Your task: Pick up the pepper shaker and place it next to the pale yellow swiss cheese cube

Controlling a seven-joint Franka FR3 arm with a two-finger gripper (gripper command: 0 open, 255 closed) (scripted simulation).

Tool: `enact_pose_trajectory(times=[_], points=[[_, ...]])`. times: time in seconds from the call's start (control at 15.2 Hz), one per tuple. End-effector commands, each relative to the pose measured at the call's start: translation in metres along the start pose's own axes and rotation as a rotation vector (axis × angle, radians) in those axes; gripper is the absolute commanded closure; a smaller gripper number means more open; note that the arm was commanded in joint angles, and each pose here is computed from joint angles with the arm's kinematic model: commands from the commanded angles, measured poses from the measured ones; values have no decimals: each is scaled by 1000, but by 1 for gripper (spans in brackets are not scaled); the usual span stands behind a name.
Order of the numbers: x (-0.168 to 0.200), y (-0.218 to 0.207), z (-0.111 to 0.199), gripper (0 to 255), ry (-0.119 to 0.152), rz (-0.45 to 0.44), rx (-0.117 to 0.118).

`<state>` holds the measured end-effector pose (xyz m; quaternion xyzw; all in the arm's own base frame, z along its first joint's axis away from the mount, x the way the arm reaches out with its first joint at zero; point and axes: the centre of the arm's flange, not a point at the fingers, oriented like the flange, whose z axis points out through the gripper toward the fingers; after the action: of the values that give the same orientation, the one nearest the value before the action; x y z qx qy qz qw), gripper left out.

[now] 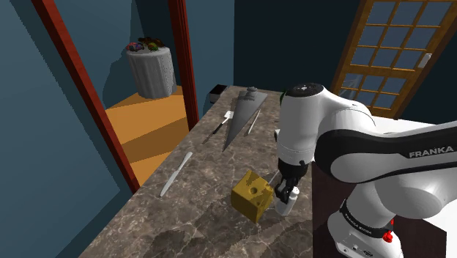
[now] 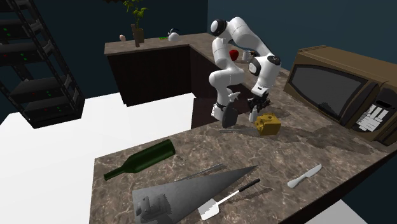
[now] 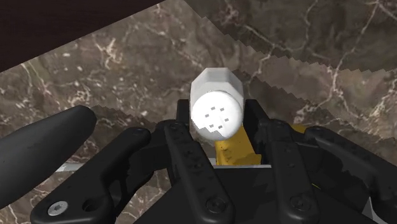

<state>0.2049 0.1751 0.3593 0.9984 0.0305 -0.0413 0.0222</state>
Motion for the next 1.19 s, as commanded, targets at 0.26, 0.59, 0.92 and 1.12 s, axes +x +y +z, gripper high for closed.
enact_pose_trajectory(times=[0.26, 0.59, 0.92, 1.12], points=[[0, 0, 0, 0, 0, 0, 0], [0, 0, -50, 0, 0, 0, 0], [0, 0, -50, 0, 0, 0, 0], [0, 0, -50, 0, 0, 0, 0]])
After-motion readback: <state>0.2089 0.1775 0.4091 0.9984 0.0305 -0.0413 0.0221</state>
